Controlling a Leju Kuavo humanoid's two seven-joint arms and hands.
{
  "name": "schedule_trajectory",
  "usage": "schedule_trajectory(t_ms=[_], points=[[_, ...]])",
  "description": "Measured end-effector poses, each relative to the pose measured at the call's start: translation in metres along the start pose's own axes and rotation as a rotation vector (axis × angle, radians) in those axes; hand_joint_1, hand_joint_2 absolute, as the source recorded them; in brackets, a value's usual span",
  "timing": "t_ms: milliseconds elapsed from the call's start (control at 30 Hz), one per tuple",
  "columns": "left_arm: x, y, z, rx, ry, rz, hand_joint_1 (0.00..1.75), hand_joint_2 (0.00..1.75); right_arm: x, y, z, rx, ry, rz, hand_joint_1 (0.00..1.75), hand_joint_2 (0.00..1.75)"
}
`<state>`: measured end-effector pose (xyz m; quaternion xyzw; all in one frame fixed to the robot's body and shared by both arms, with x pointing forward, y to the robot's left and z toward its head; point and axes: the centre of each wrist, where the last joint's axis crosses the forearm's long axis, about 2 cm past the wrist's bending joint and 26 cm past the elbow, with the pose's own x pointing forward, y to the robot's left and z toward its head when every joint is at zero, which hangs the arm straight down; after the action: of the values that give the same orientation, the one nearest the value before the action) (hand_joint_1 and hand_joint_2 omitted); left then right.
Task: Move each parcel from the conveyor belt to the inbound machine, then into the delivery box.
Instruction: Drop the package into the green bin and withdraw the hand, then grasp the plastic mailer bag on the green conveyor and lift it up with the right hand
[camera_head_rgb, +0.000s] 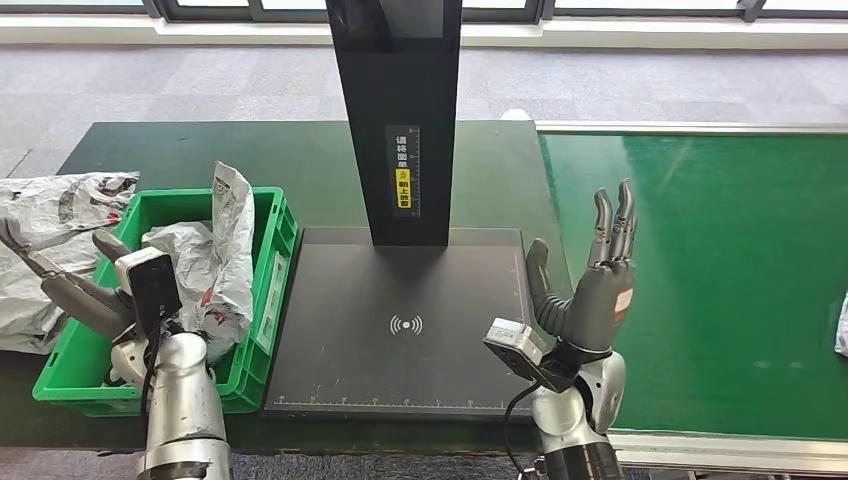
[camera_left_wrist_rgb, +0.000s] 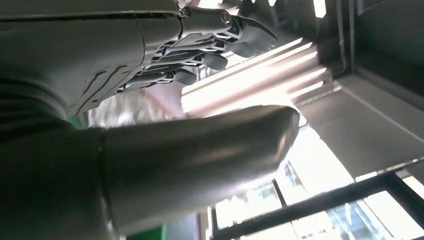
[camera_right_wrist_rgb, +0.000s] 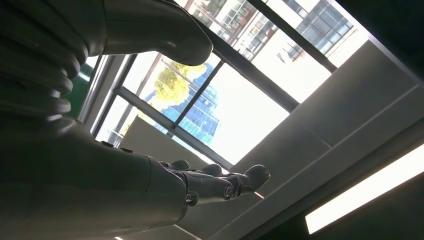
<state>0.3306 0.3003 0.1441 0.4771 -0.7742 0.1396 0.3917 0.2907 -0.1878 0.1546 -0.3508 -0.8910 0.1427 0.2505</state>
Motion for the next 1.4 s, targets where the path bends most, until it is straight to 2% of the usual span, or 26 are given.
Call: schedule_trajectory(t_ms=[67, 133, 267, 400, 533, 833, 1133, 1400], points=[[0.013, -0.015, 0.012, -0.037, 0.065, 0.204, 0.00, 1.75, -0.001, 0.002, 0.002, -0.014, 0.034, -0.031, 0.00, 1.75], [0.028, -0.028, 0.023, -0.113, 0.091, 0.378, 0.00, 1.75, -0.001, 0.004, 0.004, -0.024, 0.068, -0.071, 0.00, 1.75], [0.055, -0.043, 0.046, -0.277, 0.077, 0.583, 0.00, 1.75, 0.001, 0.011, 0.006, -0.019, 0.127, -0.192, 0.00, 1.75], [0.080, -0.048, 0.065, -0.433, 0.049, 0.771, 0.00, 1.75, 0.004, 0.021, 0.007, 0.004, 0.228, -0.455, 0.00, 1.75], [0.098, -0.051, 0.076, -0.501, 0.027, 0.863, 0.00, 1.75, 0.010, 0.032, 0.010, 0.050, 0.261, -0.594, 0.00, 1.75], [0.104, -0.050, 0.085, -0.525, 0.050, 0.921, 0.00, 1.75, 0.014, 0.040, 0.021, 0.067, 0.315, -0.676, 0.00, 1.75], [0.103, -0.054, 0.093, -0.557, 0.068, 0.917, 0.00, 1.75, 0.015, 0.046, 0.012, 0.085, 0.332, -0.841, 0.00, 1.75], [0.101, -0.055, 0.097, -0.572, 0.082, 0.910, 0.00, 1.75, 0.019, 0.049, 0.014, 0.091, 0.342, -0.859, 0.00, 1.75]])
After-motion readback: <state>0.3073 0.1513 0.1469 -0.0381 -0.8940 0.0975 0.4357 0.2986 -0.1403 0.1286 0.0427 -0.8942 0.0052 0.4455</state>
